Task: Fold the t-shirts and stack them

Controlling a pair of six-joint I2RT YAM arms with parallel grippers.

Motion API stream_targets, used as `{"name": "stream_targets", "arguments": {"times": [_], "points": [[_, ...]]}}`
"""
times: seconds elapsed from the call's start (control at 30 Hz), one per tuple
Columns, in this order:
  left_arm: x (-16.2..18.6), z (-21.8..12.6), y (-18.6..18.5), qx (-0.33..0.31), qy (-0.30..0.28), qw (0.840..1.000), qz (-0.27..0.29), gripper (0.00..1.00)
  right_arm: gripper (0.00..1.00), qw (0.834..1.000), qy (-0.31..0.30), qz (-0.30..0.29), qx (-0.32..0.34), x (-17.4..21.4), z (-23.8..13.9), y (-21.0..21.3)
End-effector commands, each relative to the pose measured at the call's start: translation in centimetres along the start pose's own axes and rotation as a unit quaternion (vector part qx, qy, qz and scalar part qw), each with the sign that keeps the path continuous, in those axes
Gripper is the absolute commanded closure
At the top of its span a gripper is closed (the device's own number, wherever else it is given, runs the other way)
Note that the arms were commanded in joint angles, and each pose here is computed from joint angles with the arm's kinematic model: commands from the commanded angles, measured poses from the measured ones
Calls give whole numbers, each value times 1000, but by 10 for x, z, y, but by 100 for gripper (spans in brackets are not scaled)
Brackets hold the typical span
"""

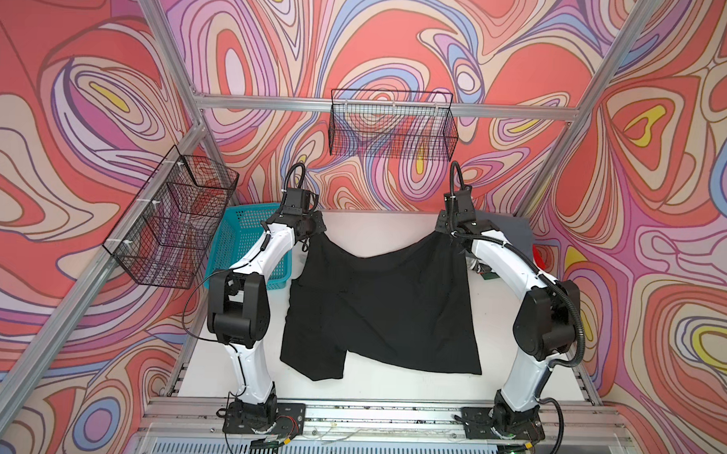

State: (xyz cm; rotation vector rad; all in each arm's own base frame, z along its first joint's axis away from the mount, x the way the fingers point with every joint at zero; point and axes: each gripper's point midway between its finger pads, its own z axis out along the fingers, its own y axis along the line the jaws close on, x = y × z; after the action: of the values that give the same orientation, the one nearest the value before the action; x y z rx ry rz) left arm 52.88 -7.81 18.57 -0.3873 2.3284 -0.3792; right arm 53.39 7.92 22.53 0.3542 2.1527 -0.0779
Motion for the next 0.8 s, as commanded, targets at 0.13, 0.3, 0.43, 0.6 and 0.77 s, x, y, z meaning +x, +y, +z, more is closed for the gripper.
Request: {"name": "stream_targets", "arguments": {"times": [0.13, 0.3, 0.43, 0.6, 0.77], "points": [[-40, -10, 19, -14, -38, 999, -21, 100, 100, 997, -10, 14, 77, -16, 21, -38], [-39, -9, 28, -16, -28, 999, -29, 100, 100, 996, -14, 26, 87, -19, 18, -48], [-32, -3, 24, 2, -17, 999, -33, 100, 100, 997, -9, 28, 65, -15, 14, -43], [-23, 5, 24, 8, -3, 999, -37, 100, 100, 998, -4, 35, 53, -3, 11, -45], [-14, 10, 27, 7, 13, 999, -33, 100, 100, 998, 15, 34, 55, 18, 11, -51]]}}
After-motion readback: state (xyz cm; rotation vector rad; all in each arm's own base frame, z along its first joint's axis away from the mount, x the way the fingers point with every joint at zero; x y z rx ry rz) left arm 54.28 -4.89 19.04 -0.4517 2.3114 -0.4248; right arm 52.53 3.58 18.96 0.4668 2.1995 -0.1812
